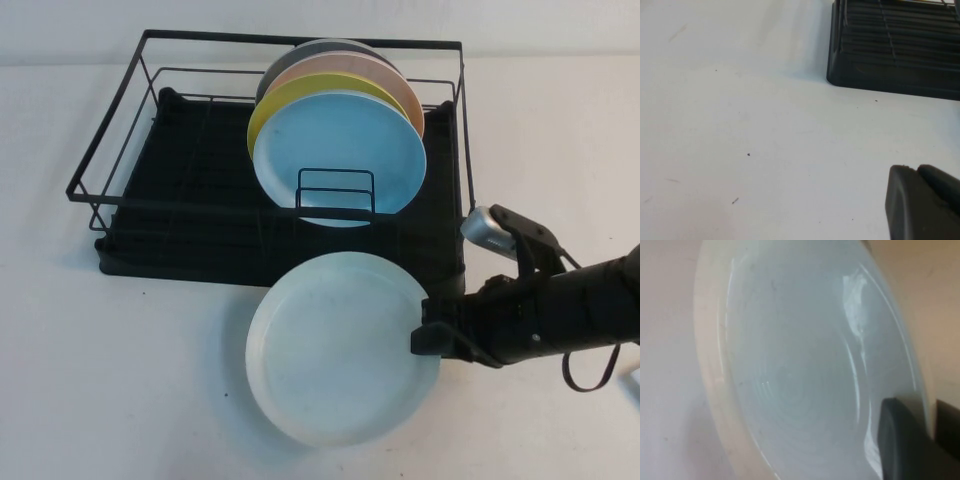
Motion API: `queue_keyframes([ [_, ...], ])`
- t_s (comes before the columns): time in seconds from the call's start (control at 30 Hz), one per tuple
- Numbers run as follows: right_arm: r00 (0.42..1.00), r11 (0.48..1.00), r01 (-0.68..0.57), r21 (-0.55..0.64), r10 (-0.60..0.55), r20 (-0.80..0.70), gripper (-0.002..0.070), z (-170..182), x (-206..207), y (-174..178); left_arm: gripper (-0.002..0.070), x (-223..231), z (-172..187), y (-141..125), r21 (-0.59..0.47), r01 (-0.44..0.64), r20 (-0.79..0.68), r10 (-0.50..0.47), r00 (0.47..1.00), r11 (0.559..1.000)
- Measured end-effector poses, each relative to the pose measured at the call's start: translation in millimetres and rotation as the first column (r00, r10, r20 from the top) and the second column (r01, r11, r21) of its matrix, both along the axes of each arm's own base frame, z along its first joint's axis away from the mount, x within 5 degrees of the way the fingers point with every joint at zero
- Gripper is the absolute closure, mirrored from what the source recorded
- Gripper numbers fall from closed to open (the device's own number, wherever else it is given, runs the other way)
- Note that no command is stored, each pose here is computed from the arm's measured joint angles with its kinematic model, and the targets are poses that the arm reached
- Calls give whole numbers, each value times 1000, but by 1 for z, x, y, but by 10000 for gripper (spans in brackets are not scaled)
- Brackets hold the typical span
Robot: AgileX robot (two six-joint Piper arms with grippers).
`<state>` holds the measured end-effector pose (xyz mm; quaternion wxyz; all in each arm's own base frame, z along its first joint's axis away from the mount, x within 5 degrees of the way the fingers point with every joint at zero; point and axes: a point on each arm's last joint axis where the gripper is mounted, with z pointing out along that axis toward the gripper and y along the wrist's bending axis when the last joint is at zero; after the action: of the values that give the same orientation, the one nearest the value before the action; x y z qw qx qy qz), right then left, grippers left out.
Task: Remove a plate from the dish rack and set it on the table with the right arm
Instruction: Place the plate from the table
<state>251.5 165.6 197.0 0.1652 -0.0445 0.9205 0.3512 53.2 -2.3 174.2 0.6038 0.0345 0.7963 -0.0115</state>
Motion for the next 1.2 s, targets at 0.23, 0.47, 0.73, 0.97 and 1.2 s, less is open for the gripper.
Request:
queue_keyframes([
  [0.23, 1000, 1000, 16, -9, -16, -20, 629, -13, 15, 7, 679, 0, 0, 0, 0, 0, 0, 0, 1000, 1000],
  [0.47, 999, 1000, 23, -21, -24, -49, 588, -23, 18, 8, 679, 0, 0, 0, 0, 0, 0, 0, 1000, 1000],
  [0.73, 998, 998, 49, -41, -51, -43, 369, -29, 22, 7, 679, 0, 0, 0, 0, 0, 0, 0, 1000, 1000],
  [0.97, 999, 999, 13, -48, -10, 52, 328, -9, 31, 9, 679, 0, 0, 0, 0, 0, 0, 0, 1000, 1000],
  [1.2, 962, 990, -109, -94, 129, 241, 603, 50, 13, -1, 679, 0, 0, 0, 0, 0, 0, 0, 1000, 1000],
])
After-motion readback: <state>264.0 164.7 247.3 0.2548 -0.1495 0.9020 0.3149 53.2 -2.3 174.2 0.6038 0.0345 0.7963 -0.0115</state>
